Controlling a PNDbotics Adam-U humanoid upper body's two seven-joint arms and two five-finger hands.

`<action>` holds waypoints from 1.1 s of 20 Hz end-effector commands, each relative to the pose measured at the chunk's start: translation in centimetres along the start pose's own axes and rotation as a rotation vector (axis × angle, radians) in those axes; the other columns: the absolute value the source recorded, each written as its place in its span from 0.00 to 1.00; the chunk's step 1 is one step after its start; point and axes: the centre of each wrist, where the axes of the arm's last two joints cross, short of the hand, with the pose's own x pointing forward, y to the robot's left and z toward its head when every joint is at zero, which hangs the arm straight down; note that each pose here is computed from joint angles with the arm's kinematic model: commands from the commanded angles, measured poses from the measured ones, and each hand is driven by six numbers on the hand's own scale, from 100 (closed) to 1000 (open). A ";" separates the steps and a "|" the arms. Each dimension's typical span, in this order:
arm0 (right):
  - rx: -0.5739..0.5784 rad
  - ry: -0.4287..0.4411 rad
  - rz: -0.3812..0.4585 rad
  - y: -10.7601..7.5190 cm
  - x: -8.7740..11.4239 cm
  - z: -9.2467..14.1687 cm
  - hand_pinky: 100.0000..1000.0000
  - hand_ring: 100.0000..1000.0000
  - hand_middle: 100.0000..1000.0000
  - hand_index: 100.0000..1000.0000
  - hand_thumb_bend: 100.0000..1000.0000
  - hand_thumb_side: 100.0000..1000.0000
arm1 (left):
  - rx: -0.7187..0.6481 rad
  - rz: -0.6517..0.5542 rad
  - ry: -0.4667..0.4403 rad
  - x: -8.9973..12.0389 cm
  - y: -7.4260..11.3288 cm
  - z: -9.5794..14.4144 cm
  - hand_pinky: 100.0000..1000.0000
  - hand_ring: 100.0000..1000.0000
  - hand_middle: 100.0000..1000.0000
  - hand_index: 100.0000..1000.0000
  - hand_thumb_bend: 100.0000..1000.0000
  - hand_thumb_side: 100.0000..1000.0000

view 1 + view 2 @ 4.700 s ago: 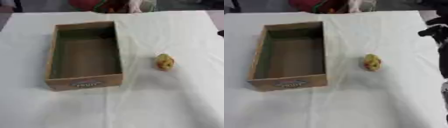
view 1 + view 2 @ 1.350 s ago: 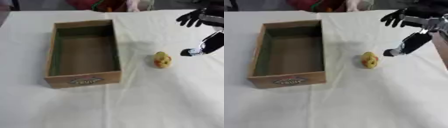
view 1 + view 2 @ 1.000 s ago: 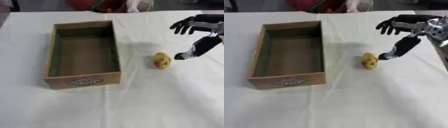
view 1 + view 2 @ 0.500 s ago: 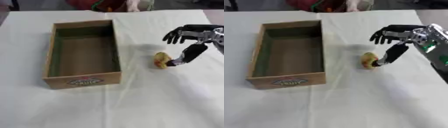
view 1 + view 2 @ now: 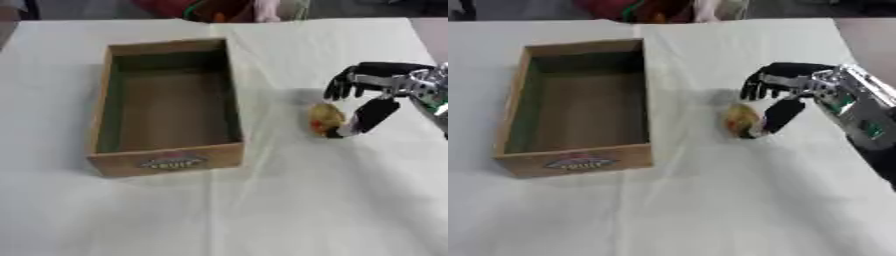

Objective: Pick up objects on the table and place them in the box.

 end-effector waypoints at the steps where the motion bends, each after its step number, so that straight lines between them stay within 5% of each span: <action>1: -0.043 0.002 0.030 -0.8 0.1 0.6 0.65 0.70 0.53 0.68 0.45 0.28 | -0.005 0.015 -0.026 0.7 -0.1 -0.4 0.31 0.33 0.43 0.63 0.00 0.83; 4: -0.053 -0.010 0.020 -0.6 0.3 0.6 0.63 0.68 0.52 0.67 0.38 0.26 | -0.005 0.016 -0.026 0.7 -0.1 -0.4 0.31 0.33 0.43 0.63 0.00 0.83; 10: -0.063 -0.035 -0.017 -0.6 1.0 1.1 0.59 0.65 0.51 0.67 0.00 0.05 | -0.006 0.018 -0.027 0.7 -0.2 -0.5 0.31 0.33 0.43 0.63 0.00 0.83; 17: -0.099 -0.038 -0.072 -1.3 1.8 1.8 0.56 0.62 0.48 0.64 0.00 0.00 | -0.006 0.019 -0.028 0.7 -0.2 -0.5 0.31 0.33 0.43 0.63 0.00 0.83; 22: -0.208 -0.072 -0.077 -3.5 3.2 3.1 0.55 0.60 0.47 0.63 0.00 0.00 | -0.007 0.019 -0.029 0.7 -0.1 -0.5 0.31 0.33 0.43 0.63 0.00 0.83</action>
